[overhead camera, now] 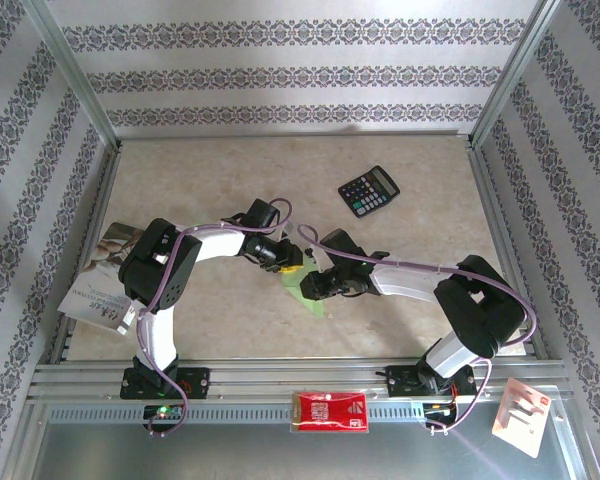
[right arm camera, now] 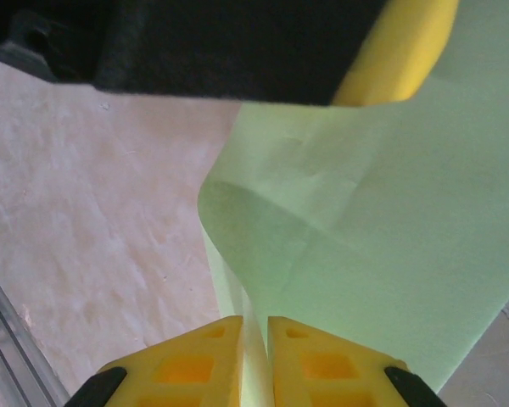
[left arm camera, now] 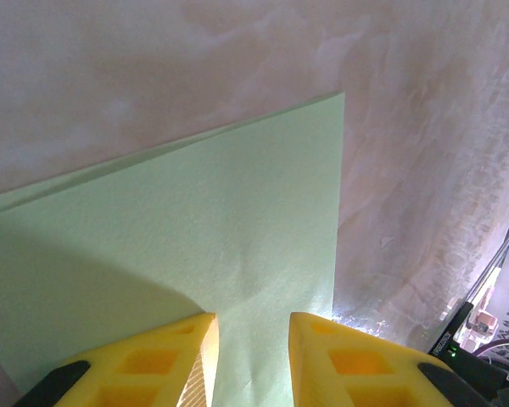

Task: Fold a paper plane with a square sheet of paper (pick it up from the middle)
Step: Third fold the triangle at the center of the table.

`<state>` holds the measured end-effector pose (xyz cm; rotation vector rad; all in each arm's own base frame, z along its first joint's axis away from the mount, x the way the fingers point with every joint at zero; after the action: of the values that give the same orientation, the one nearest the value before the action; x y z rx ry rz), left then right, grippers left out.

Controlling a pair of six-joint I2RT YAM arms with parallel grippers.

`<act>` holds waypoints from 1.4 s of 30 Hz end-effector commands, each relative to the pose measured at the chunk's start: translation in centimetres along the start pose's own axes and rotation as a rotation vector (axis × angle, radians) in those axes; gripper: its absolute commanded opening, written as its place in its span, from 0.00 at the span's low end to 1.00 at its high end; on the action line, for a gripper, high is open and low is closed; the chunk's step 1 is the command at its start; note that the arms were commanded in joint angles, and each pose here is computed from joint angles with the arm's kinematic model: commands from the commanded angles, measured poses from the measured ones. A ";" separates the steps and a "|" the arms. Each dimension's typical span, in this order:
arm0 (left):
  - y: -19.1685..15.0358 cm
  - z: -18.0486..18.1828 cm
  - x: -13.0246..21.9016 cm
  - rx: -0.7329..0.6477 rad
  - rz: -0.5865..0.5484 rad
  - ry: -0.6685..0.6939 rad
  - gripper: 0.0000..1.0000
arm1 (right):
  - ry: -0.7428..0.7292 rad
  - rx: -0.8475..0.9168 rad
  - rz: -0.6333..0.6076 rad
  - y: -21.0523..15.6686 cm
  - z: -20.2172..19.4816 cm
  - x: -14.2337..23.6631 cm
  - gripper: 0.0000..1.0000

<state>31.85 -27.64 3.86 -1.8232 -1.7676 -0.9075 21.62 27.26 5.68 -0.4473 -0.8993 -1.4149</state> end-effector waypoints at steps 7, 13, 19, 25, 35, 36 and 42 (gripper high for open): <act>-1.6 2.6 -1.1 0.030 0.055 0.104 0.28 | 0.065 -0.009 -0.022 0.1 0.4 0.8 0.20; -1.5 2.6 -1.1 0.028 0.054 0.102 0.27 | 0.083 -0.017 -0.031 0.1 0.5 1.1 0.21; -1.5 2.6 -1.1 0.028 0.054 0.104 0.27 | 0.094 -0.024 -0.044 0.1 0.5 1.5 0.20; -1.5 2.6 -1.1 0.027 0.056 0.108 0.26 | 0.098 -0.027 -0.050 0.2 0.4 1.6 0.16; -1.6 3.0 -1.4 0.031 0.063 0.115 0.25 | 0.083 -0.022 -0.036 1.1 -0.4 1.2 0.06; -1.5 2.9 -1.3 0.030 0.061 0.112 0.25 | 0.078 -0.022 -0.030 1.1 -0.5 1.1 0.06; -1.5 2.9 -1.3 0.028 0.064 0.114 0.25 | 0.063 -0.020 -0.016 1.8 -1.0 0.5 0.06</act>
<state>31.96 -27.63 3.76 -1.8199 -1.7586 -0.9119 22.89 26.11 5.54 -0.4371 -0.8318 -1.4631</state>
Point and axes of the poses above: each hand's point on the last joint's axis, 136 mm out from that joint toward the fingers, its own x axis back along the fingers, its own z axis along the line the jaws close on, y = z × x, the point moved 2 cm from there along x, back along the fingers, and after that the axes turned 8 degrees about -x, right-handed, at the moved point
